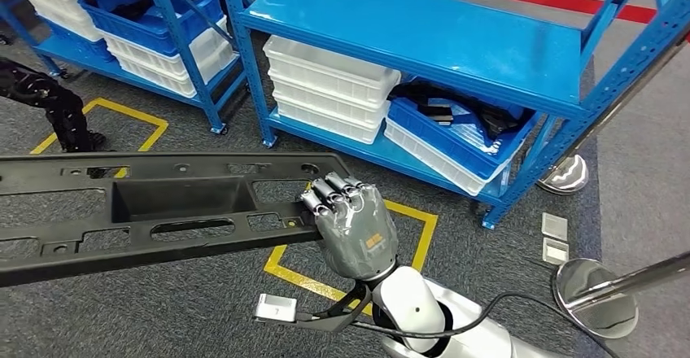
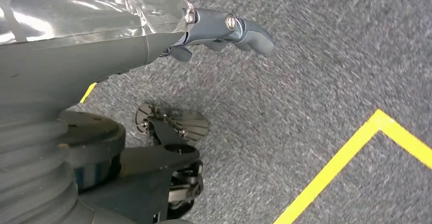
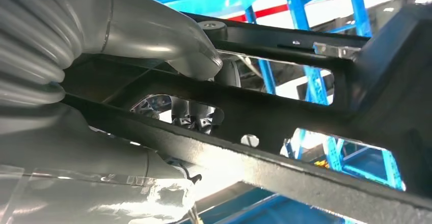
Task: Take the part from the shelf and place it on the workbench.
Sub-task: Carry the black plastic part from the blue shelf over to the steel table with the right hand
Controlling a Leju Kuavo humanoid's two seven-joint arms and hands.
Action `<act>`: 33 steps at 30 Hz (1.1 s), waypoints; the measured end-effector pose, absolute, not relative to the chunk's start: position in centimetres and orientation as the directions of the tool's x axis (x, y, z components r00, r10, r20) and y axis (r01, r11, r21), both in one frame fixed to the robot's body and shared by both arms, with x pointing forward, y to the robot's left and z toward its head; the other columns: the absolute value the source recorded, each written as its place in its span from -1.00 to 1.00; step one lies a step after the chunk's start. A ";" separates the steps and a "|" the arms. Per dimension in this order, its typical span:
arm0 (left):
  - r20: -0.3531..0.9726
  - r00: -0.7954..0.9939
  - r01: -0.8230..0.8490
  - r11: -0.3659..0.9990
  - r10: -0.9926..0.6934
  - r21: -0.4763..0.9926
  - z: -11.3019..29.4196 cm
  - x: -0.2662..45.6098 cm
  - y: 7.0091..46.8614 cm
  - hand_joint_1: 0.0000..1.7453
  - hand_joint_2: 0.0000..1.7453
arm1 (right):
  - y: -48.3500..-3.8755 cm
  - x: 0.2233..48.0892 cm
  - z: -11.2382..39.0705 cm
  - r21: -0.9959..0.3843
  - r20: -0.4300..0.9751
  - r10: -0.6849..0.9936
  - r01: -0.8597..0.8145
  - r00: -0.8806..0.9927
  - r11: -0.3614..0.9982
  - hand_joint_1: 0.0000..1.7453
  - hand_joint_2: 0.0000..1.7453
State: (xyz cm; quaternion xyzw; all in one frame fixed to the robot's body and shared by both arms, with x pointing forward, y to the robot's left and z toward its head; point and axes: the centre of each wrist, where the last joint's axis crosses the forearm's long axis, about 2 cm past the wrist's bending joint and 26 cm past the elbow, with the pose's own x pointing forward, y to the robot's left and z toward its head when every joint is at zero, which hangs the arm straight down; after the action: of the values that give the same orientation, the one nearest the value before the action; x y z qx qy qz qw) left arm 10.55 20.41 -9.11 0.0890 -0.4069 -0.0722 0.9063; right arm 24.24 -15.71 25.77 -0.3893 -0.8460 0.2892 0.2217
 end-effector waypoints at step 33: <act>0.733 0.648 0.056 0.973 -0.207 0.226 -9.0 11.1 20.7 -1.00 1.00 | -16.1 24.2 25.9 -0.672 0.142 0.794 0.531 -0.592 0.516 1.00 1.00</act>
State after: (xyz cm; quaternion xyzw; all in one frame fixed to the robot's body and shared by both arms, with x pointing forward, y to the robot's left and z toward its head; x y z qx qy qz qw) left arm 11.14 20.69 -9.01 0.0918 -0.4130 -0.0728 0.9032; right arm 24.24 -16.06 25.91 -0.3934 -0.8419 0.2950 0.2223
